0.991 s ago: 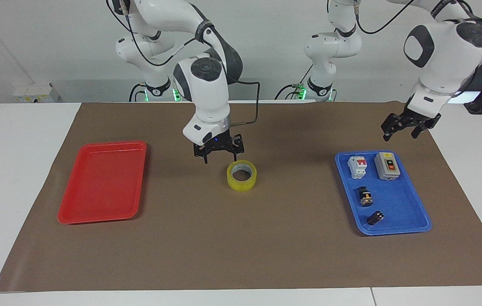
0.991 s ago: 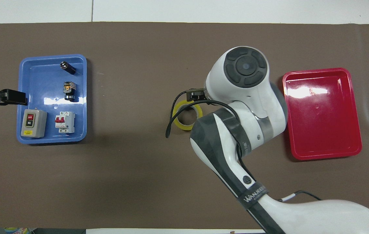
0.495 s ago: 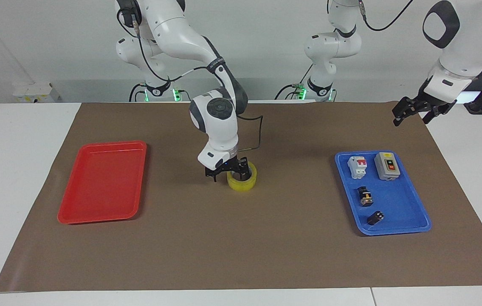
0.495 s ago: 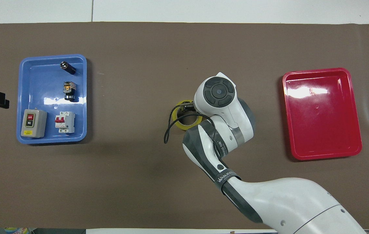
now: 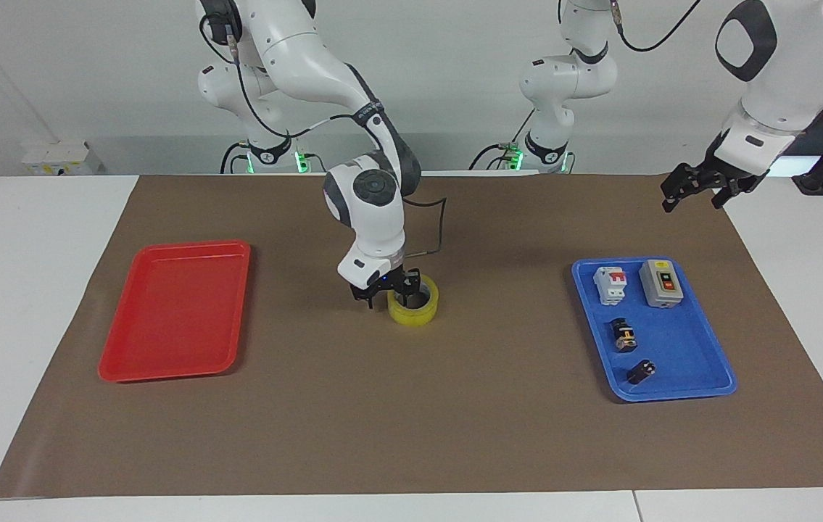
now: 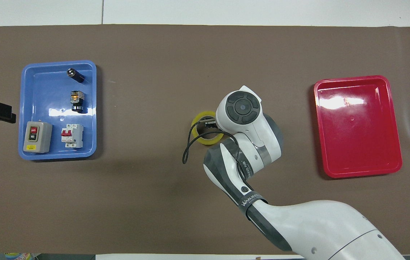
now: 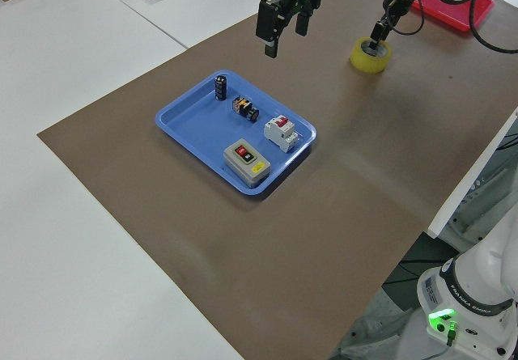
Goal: Place and move tape with both arms
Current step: 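Grasp the tape roll with the right gripper while the left gripper retracts, then carry the tape roll with the right gripper and lower it into the red tray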
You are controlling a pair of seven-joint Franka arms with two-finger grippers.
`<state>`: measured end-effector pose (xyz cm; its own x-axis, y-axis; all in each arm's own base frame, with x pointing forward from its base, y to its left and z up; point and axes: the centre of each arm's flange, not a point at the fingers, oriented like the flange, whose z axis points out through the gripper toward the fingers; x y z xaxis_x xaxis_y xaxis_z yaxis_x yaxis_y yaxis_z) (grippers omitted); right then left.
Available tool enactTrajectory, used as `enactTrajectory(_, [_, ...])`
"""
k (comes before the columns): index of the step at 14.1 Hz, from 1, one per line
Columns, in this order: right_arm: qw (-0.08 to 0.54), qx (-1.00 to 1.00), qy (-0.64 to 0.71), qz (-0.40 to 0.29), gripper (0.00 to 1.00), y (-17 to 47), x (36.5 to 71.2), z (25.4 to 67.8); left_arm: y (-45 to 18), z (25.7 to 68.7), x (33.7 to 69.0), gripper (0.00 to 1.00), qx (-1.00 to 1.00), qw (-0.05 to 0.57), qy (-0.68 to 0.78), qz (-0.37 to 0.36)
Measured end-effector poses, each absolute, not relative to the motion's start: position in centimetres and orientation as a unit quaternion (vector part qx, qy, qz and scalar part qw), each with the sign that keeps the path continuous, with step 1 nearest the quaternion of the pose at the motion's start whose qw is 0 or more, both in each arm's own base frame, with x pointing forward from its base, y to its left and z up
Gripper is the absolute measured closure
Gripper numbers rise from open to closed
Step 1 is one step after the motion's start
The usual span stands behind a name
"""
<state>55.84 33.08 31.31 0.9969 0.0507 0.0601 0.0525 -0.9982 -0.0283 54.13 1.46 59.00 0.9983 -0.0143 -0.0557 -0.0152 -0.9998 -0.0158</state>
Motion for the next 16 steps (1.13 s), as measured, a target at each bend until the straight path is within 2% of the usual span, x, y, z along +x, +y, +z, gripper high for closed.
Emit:
enactTrajectory(3, [0.015, -0.999, -0.026, -0.029, 0.42, 33.1, 55.8, 31.3, 1.5, 59.5, 54.2, 0.00, -1.000, 0.008, 0.007, 0.024])
enactTrajectory(6, [0.016, -0.999, -0.029, -0.028, 0.74, 33.5, 55.5, 31.3, 1.4, 60.8, 54.2, 0.00, -1.000, 0.006, 0.006, 0.019])
enactTrajectory(7, [0.017, -0.999, -0.031, -0.027, 0.79, 33.7, 55.4, 31.3, 1.4, 61.2, 54.2, 0.00, -1.000, 0.006, 0.006, 0.016])
enactTrajectory(10, [0.009, -0.999, -0.034, -0.013, 0.79, 33.5, 55.3, 31.4, 1.4, 62.0, 54.3, 0.00, -1.000, 0.007, 0.005, 0.007])
enactTrajectory(12, [-0.002, -0.999, -0.045, 0.005, 0.79, 32.0, 56.6, 33.1, 1.4, 62.1, 54.3, 0.00, -1.000, 0.007, 0.005, 0.007])
enactTrajectory(14, [-0.004, -0.999, -0.053, 0.012, 0.79, 27.4, 59.4, 36.6, 1.4, 62.1, 54.3, 0.00, -1.000, 0.007, 0.005, 0.008])
enactTrajectory(16, [-0.002, -0.997, -0.070, 0.021, 0.79, 19.3, 61.6, 40.7, 1.4, 62.1, 54.3, 0.00, -1.000, 0.007, 0.005, 0.008])
